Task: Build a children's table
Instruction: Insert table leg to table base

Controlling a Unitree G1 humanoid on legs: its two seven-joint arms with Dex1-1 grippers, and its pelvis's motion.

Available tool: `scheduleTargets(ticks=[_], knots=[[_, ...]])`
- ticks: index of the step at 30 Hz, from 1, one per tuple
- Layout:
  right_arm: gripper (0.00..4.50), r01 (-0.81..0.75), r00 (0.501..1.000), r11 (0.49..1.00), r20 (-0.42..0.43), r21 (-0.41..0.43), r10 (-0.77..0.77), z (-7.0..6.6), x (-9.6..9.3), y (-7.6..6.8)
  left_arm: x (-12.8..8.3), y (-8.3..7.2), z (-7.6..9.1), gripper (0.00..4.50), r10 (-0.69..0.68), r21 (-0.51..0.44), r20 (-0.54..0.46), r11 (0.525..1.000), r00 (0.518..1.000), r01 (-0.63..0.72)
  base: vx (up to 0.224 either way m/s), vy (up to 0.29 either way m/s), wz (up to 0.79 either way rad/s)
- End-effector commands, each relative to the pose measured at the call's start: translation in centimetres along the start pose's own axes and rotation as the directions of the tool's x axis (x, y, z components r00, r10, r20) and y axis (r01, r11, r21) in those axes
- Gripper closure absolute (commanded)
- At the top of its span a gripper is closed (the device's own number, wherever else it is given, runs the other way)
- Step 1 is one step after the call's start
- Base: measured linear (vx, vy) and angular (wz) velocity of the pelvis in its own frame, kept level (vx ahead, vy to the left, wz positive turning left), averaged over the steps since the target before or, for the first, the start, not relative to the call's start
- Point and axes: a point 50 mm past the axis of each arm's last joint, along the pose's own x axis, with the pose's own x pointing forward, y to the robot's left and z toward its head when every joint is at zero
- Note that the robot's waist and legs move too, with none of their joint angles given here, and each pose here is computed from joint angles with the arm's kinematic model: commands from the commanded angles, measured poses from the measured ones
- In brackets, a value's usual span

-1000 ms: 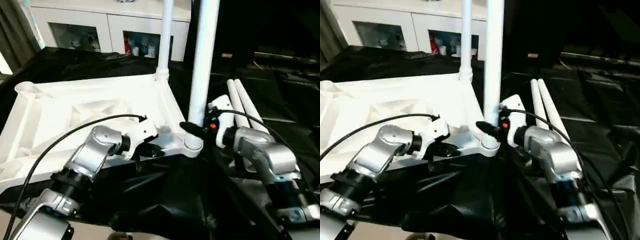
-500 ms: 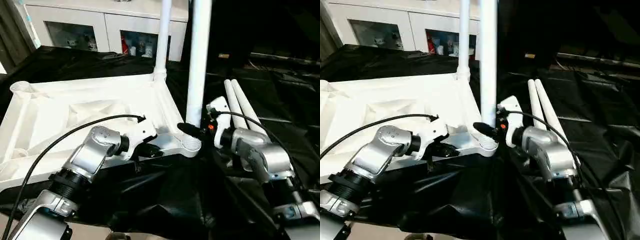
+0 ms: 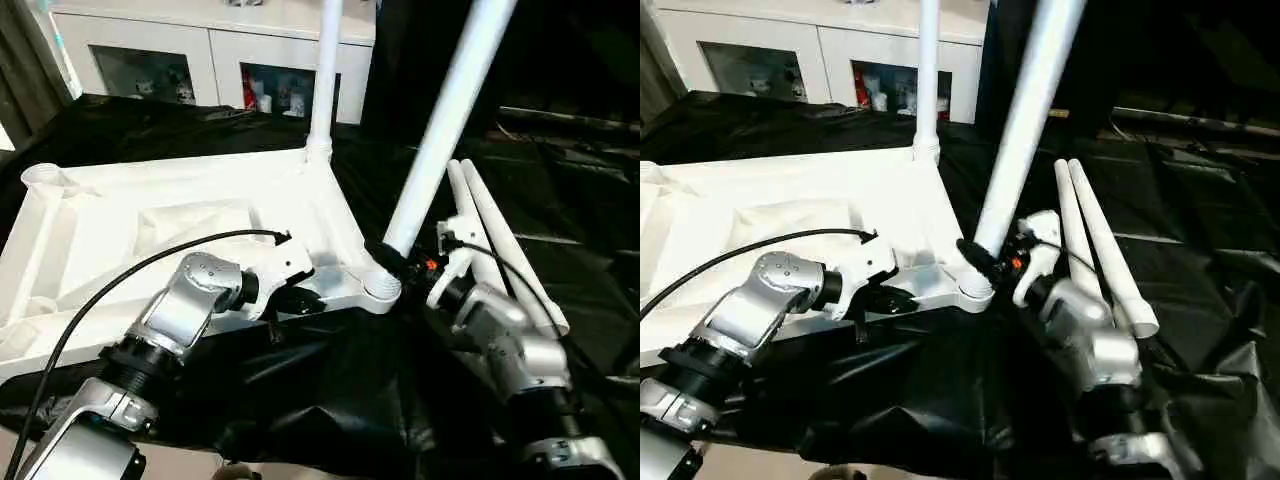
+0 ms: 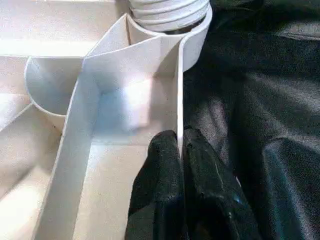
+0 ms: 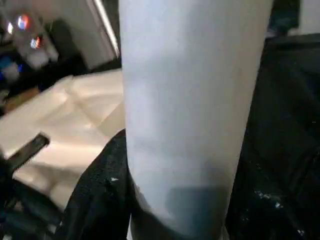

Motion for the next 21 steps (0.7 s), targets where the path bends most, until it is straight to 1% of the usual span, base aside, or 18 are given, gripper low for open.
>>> scheduleTargets(ticks=[1, 3, 4, 6, 7, 8, 10, 14, 18, 21], knots=[[2.59, 0.179, 0.983, 0.983, -0.054, 0.036, -0.177, -2.5, -2.3, -2.3, -1.4, 1.3, 1.7, 4.50, 0.058, 0.060, 0.033, 0.996, 0.998, -0.060, 0.000, 0.000, 0.00], [2.59, 0.191, 0.981, 0.981, -0.050, 0.038, -0.190, -3.0, -2.5, -2.3, -1.4, 1.3, 1.7, 4.50, 0.060, 0.062, 0.032, 0.996, 0.998, -0.062, 0.000, 0.000, 0.00], [2.59, 0.204, 0.978, 0.978, -0.043, 0.038, -0.202, -3.6, -2.8, -2.3, -1.4, 1.4, 1.7, 4.50, 0.062, 0.065, 0.030, 0.996, 0.998, -0.064, 0.000, 0.000, 0.00], [2.59, 0.207, 0.978, 0.978, -0.040, 0.036, -0.206, -3.8, -2.9, -2.3, -1.4, 1.5, 1.7, 4.50, 0.063, 0.066, 0.029, 0.996, 0.998, -0.064, 0.000, 0.000, 0.00], [2.59, 0.215, 0.976, 0.976, -0.037, 0.020, -0.214, -4.4, -3.2, -2.2, -1.4, 1.5, 1.7, 4.50, 0.064, 0.068, 0.028, 0.995, 0.998, -0.066, 0.000, 0.000, 0.00], [2.59, 0.215, 0.976, 0.976, -0.037, 0.015, -0.215, -4.6, -3.3, -2.1, -1.4, 1.5, 1.7, 4.50, 0.065, 0.069, 0.027, 0.995, 0.998, -0.067, 0.000, 0.000, 0.00], [2.59, 0.214, 0.976, 0.977, -0.030, -0.022, -0.214, -5.1, -3.6, -1.9, -1.3, 1.5, 1.7, 4.50, 0.069, 0.071, 0.027, 0.995, 0.997, -0.071, 0.000, 0.000, 0.00], [2.59, 0.224, 0.974, 0.974, -0.021, -0.040, -0.225, -5.5, -4.0, -1.9, -1.3, 1.5, 1.7, 4.50, 0.070, 0.073, 0.028, 0.995, 0.997, -0.071, 0.000, 0.000, 0.00], [2.59, 0.245, 0.969, 0.969, 0.009, -0.028, -0.245, -5.7, -4.2, -1.9, -1.2, 1.6, 1.7, 4.50, 0.078, 0.077, 0.028, 0.994, 0.997, -0.080, 0.000, 0.000, 0.00], [2.59, 0.244, 0.970, 0.969, 0.005, -0.032, -0.244, -6.0, -4.3, -1.8, -1.2, 1.7, 1.7, 4.50, 0.080, 0.078, 0.029, 0.994, 0.996, -0.082, 0.000, 0.000, 0.00]])
